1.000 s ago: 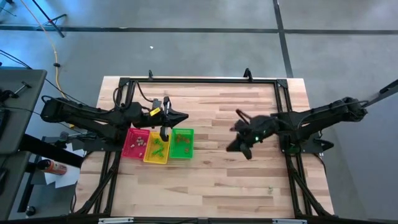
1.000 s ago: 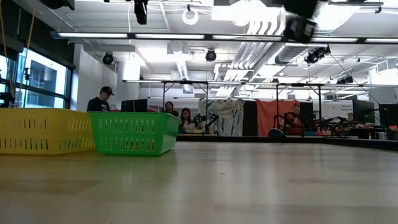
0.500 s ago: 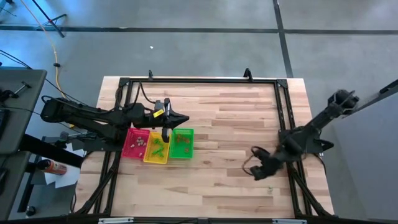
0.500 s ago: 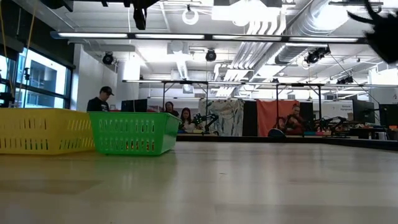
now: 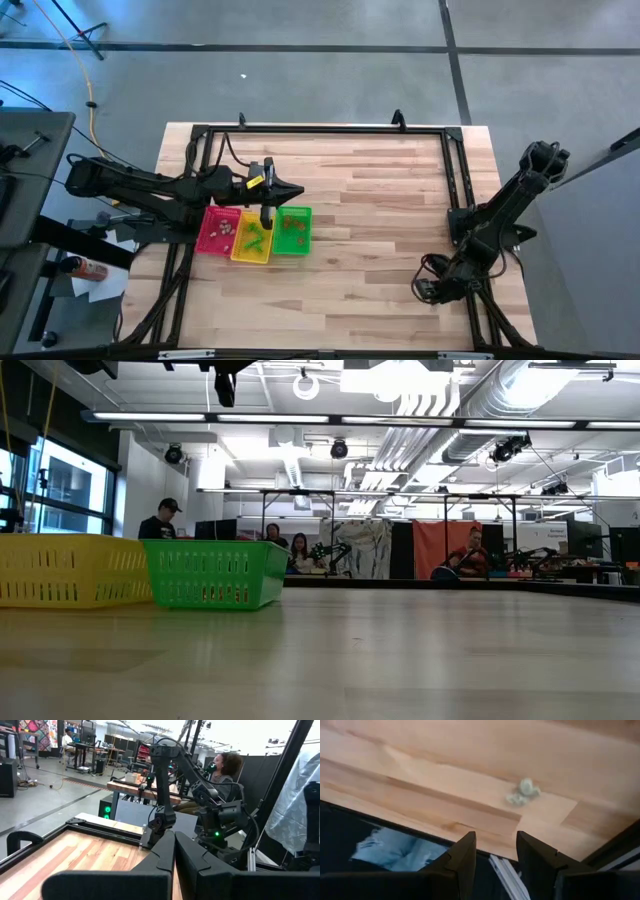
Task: Sort Halloween decoration
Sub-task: Put the white skull toy into the red bin
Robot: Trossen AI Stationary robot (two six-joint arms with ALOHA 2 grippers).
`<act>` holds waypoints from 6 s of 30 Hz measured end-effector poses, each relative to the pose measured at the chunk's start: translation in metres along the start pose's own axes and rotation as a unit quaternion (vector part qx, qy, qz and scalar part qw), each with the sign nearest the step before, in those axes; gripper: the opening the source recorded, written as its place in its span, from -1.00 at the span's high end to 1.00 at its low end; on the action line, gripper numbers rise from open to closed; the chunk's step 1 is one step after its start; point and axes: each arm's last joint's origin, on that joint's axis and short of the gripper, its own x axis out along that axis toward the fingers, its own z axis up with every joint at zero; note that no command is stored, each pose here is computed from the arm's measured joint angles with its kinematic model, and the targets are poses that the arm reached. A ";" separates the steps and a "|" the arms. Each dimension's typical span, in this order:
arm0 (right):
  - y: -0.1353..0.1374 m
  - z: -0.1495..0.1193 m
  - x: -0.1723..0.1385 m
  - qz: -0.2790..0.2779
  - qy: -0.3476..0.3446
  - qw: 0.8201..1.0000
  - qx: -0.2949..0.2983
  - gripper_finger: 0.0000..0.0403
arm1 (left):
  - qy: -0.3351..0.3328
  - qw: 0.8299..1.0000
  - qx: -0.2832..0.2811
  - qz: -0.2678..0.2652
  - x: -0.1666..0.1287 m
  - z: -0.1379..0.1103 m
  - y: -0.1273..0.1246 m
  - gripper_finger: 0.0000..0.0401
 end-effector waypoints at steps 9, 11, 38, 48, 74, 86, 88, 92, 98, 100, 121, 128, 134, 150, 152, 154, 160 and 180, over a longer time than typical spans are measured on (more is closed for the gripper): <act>0.003 0.000 0.024 -0.051 -0.032 0.998 0.009 0.33 | -0.002 1.000 0.001 0.007 0.000 0.000 0.000 1.00; 0.005 0.003 0.025 -0.051 -0.037 0.998 0.014 0.33 | -0.003 1.000 0.001 0.013 0.000 0.000 0.001 1.00; 0.002 0.012 0.050 -0.120 -0.049 0.991 0.015 0.33 | 0.002 1.000 0.002 0.018 0.000 0.000 0.003 1.00; 0.005 0.020 0.049 -0.120 -0.065 0.990 0.039 0.34 | 0.004 0.999 0.003 0.032 0.001 0.000 0.010 1.00; 0.005 0.020 0.049 -0.120 -0.068 0.990 0.027 0.77 | 0.007 0.999 0.004 0.042 0.001 0.000 0.015 1.00; 0.005 0.019 0.044 -0.109 -0.063 0.992 -0.001 0.77 | 0.010 0.999 0.004 0.043 0.001 -0.001 0.015 1.00; 0.005 0.019 0.043 -0.104 -0.067 0.992 -0.003 0.77 | 0.007 0.999 0.003 0.042 0.001 0.000 0.015 1.00; 0.006 0.019 0.039 -0.085 -0.082 0.993 -0.008 0.77 | -0.020 0.999 -0.012 0.037 -0.001 0.006 0.014 1.00; 0.011 0.020 0.029 -0.028 -0.115 0.993 -0.027 0.77 | -0.050 0.998 -0.015 0.030 -0.008 0.018 0.012 1.00; 0.014 0.021 0.026 -0.006 -0.127 0.991 -0.033 0.77 | -0.058 0.998 -0.016 0.028 -0.011 0.021 0.011 1.00; 0.107 0.092 -0.026 0.244 -0.295 0.869 -0.312 0.77 | -0.069 0.997 -0.035 0.024 -0.016 0.027 0.010 1.00; 0.132 0.115 -0.061 0.308 -0.417 0.742 -0.425 0.77 | -0.069 0.996 -0.049 0.023 -0.016 0.027 0.010 1.00; 0.144 0.118 -0.088 0.344 -0.511 0.617 -0.490 0.77 | -0.070 0.994 -0.079 0.021 -0.016 0.027 0.010 1.00; 0.199 0.102 -0.175 0.210 -0.590 0.526 -0.576 0.77 | -0.059 0.995 -0.077 -0.014 -0.016 0.026 0.008 1.00; 0.202 0.103 -0.186 0.206 -0.590 0.522 -0.580 0.77 | -0.048 0.997 -0.061 -0.026 -0.016 0.025 0.008 1.00; 0.203 0.104 -0.192 0.208 -0.587 0.516 -0.588 0.77 | -0.033 0.998 -0.042 -0.026 -0.016 0.021 0.007 1.00; 0.202 0.109 -0.194 0.213 -0.574 0.525 -0.591 0.77 | -0.004 1.000 -0.009 -0.007 -0.015 0.015 0.007 1.00; 0.220 0.128 -0.160 0.224 -0.529 0.572 -0.585 0.77 | -0.047 0.999 -0.014 -0.015 -0.022 0.033 0.003 1.00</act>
